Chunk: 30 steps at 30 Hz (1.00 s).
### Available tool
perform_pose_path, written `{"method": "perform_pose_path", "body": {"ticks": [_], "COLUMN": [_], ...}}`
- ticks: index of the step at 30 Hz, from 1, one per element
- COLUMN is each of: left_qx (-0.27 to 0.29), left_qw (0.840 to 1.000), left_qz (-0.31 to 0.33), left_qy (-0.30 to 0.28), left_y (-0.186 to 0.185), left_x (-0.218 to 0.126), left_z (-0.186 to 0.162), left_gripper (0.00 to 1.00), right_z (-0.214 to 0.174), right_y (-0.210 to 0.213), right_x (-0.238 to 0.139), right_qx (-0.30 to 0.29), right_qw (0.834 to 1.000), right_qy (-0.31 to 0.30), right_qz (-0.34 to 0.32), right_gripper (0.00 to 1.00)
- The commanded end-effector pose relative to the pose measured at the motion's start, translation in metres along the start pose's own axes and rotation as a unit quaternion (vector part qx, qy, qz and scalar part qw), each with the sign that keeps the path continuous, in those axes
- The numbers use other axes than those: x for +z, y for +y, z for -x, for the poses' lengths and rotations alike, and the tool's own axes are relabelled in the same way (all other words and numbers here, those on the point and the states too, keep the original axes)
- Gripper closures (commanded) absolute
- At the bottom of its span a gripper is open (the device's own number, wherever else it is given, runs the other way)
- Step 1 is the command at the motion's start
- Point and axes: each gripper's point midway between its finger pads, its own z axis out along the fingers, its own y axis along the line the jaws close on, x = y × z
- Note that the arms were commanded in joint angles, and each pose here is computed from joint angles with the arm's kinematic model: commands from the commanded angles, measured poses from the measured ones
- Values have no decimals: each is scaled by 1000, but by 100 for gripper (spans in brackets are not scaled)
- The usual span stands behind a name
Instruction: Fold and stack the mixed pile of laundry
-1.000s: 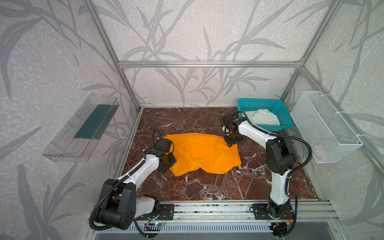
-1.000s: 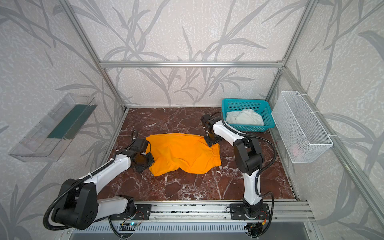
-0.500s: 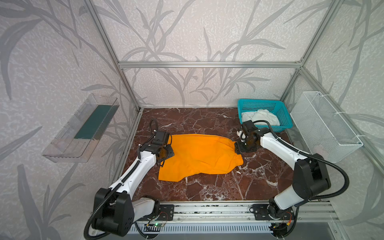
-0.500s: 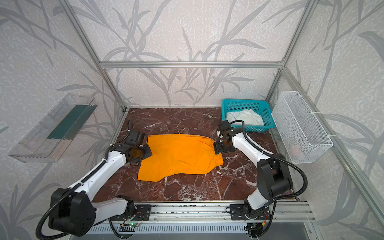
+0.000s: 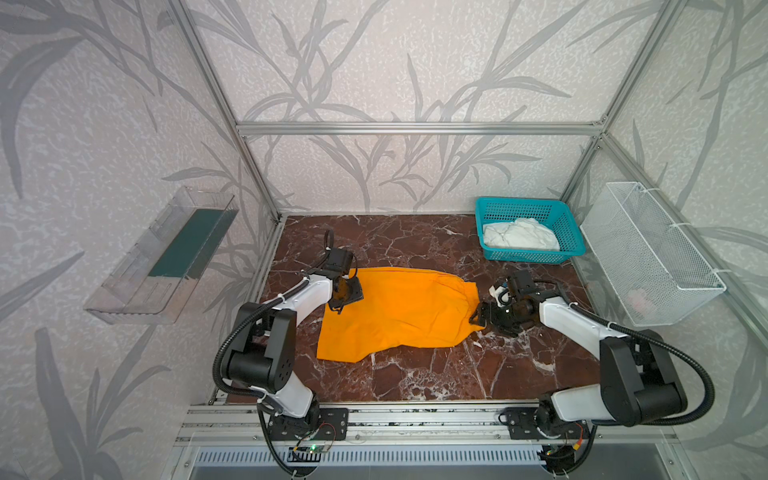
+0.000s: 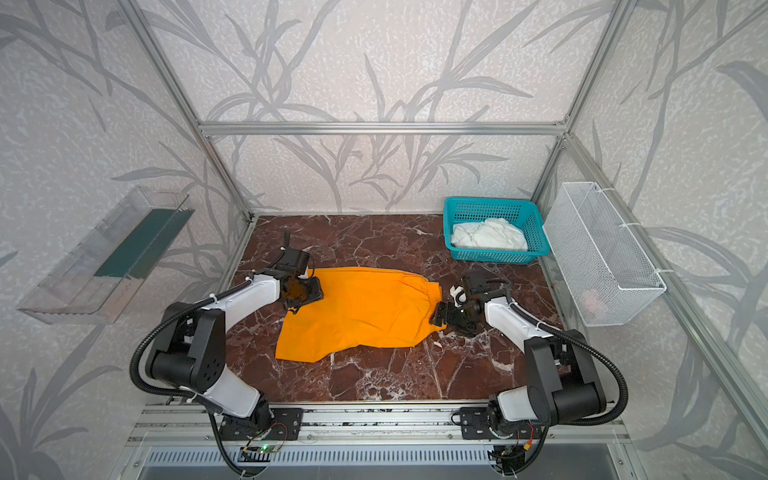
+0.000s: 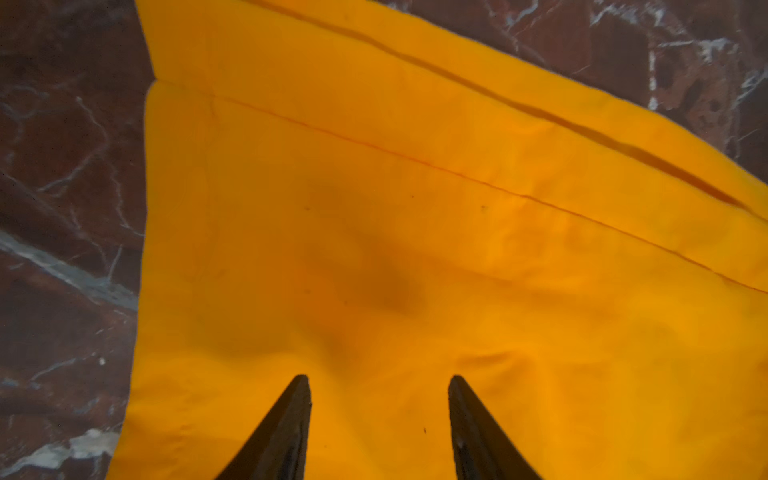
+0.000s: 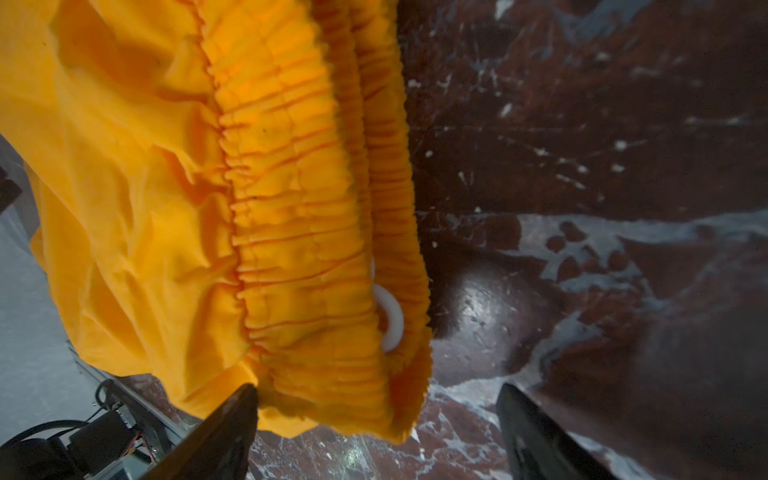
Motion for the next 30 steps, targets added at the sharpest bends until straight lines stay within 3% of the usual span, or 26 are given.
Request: {"method": "perform_pose_path", "body": {"ticks": [1, 6, 13, 16, 21, 24, 30], "left_qx": [4, 2, 4, 4, 5, 10, 26], "left_qw": [1000, 1000, 998, 997, 996, 996, 993], "left_qz": [9, 28, 65, 75, 82, 92, 110], "left_qy": [-14, 2, 9, 14, 20, 21, 23], "left_y": [0, 8, 23, 27, 30, 33, 40], "left_x": [2, 12, 19, 24, 29, 29, 30], "left_z": [11, 3, -2, -4, -7, -8, -8], "left_gripper": [48, 49, 49, 49, 50, 50, 50], "right_z": [15, 22, 38, 44, 50, 52, 54], "right_y": [11, 7, -1, 2, 12, 12, 16], "right_x": [10, 30, 34, 35, 38, 35, 13], "right_qx": [24, 41, 20, 11, -5, -25, -108], "right_qw": [998, 997, 1000, 1000, 999, 999, 993], "right_qy": [-16, -6, -9, -8, -3, 1, 16], "right_qz": [50, 60, 22, 24, 45, 28, -54], "right_gripper": [13, 18, 30, 41, 74, 86, 94]}}
